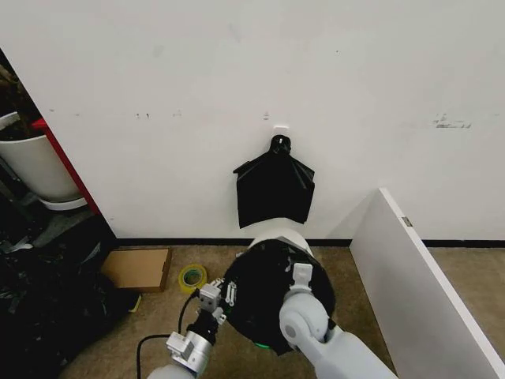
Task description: Place the garbage bag over the trash bin.
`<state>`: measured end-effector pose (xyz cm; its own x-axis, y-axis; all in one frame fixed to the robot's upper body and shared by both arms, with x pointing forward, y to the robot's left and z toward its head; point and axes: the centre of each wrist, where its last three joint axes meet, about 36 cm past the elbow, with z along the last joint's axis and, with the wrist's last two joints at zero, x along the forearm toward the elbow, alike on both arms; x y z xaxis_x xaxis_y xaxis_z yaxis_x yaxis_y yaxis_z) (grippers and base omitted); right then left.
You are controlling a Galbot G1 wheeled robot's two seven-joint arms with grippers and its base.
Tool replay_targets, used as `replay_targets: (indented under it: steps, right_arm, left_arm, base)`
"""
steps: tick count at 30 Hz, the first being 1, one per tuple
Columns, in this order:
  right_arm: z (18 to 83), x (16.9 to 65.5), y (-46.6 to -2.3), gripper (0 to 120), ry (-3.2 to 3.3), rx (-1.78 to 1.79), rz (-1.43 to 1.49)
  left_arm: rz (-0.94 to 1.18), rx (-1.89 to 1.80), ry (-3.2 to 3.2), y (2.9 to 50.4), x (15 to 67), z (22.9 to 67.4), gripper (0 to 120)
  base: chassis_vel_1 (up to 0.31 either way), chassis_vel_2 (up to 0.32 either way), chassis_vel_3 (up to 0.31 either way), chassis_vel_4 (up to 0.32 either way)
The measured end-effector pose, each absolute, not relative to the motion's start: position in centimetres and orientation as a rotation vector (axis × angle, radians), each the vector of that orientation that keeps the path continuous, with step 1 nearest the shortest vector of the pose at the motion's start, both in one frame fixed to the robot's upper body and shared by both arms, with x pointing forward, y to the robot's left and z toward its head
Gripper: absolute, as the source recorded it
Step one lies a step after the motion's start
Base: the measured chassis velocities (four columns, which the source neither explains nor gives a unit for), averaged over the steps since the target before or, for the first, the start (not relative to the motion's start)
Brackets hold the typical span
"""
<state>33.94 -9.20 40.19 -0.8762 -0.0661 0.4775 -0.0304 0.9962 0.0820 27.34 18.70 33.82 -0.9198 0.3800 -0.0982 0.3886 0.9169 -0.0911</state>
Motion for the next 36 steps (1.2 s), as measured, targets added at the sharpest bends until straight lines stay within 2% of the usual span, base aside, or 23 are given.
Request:
replay_targets:
  steps: [7, 20, 27, 33, 36]
  right_arm:
    - [42.1, 30.5, -9.1, 0, -2.659, 0.223, -0.121]
    - [41.1, 29.5, -10.5, 0, -2.769, 0.369, 0.000]
    - [40.5, 29.4, -11.5, 0, -2.778, 0.542, -0.196]
    - [39.3, 30.5, -13.7, 0, -2.811, 0.921, -0.491]
    - [39.5, 30.3, -13.8, 0, -2.800, 0.979, -0.519]
  left_arm:
    - [-0.166, 0.588, 3.005, 18.9, 27.9, 33.8, 0]
    - [-0.204, 0.570, 3.028, 19.4, 28.3, 33.5, 0]
    - [-0.294, 0.538, 3.061, 19.7, 29.3, 33.5, 0]
    - [-0.323, 0.532, 3.081, 20.0, 30.1, 33.8, 0]
    - [-0.313, 0.532, 3.078, 20.1, 30.3, 33.9, 0]
  base:
    - [0.000, 0.000, 0.000, 0.000]
    - [0.000, 0.000, 0.000, 0.000]
    - [0.000, 0.000, 0.000, 0.000]
    - [0.000, 0.000, 0.000, 0.000]
    - [0.000, 0.000, 0.000, 0.000]
